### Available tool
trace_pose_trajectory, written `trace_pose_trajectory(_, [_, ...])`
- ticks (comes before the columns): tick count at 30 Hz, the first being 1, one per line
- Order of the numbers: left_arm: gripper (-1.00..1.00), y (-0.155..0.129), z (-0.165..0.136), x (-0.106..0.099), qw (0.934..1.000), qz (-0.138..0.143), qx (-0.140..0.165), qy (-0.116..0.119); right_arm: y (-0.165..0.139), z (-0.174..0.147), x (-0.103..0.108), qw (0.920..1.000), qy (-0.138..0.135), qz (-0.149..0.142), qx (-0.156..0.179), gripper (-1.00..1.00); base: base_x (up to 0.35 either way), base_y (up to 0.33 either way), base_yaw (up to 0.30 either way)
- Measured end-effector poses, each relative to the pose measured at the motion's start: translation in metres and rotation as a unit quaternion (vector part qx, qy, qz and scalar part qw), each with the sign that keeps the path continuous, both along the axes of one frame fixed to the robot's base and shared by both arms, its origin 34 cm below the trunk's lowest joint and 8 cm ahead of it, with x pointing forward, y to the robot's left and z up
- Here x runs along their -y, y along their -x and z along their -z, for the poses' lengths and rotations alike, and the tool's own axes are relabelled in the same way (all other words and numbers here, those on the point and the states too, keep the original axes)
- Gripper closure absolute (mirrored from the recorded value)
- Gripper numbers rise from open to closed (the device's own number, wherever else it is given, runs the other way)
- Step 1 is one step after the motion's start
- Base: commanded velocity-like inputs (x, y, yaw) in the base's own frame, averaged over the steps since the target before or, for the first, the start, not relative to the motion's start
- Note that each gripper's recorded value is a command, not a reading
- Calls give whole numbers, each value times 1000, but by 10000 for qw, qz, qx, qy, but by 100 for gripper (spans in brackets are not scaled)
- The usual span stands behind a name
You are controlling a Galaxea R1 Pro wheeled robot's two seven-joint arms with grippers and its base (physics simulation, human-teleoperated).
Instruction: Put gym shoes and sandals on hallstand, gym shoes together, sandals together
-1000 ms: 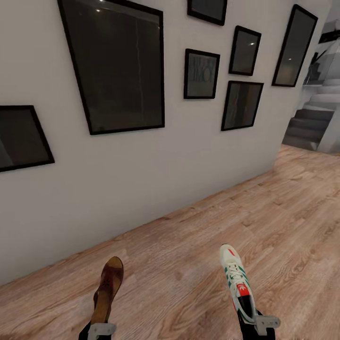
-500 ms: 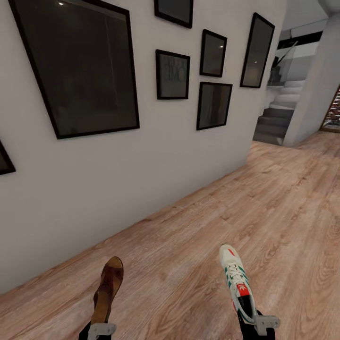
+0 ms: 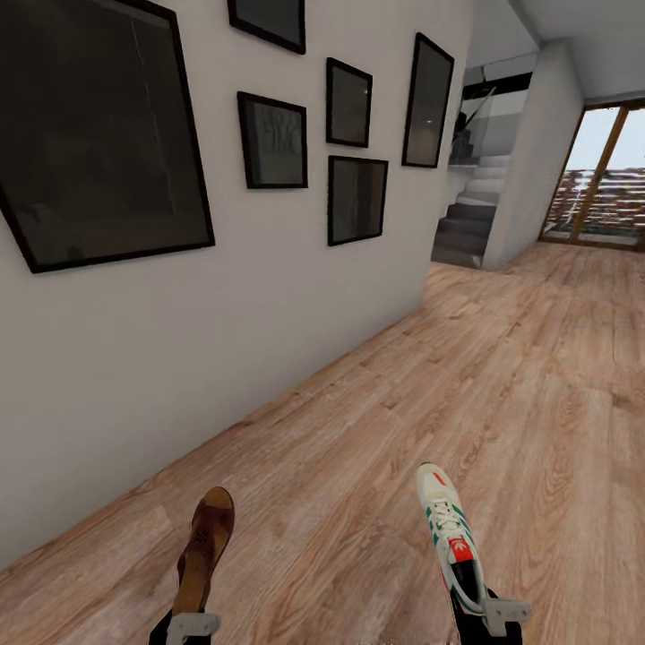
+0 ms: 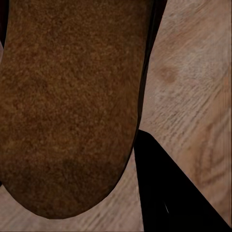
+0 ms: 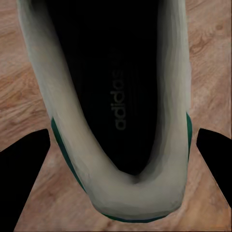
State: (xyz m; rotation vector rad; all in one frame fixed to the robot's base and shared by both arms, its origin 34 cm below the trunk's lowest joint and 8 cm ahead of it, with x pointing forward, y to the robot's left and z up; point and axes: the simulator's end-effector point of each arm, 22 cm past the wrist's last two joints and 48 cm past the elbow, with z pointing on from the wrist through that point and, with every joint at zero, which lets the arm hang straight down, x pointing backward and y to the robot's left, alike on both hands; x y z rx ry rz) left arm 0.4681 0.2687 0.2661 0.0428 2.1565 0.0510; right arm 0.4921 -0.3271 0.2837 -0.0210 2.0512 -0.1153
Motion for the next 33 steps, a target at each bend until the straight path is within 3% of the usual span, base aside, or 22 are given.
trace_pose_trajectory(6, [100,0,-1,1,10000,4,8,2,0,0,0,10000,0,3,3,100,171,0,-300])
trace_pose_trajectory(33, [100,0,-1,-1,10000,-7,9,0,0,0,0,10000,0,1,3,100,336,0,-300])
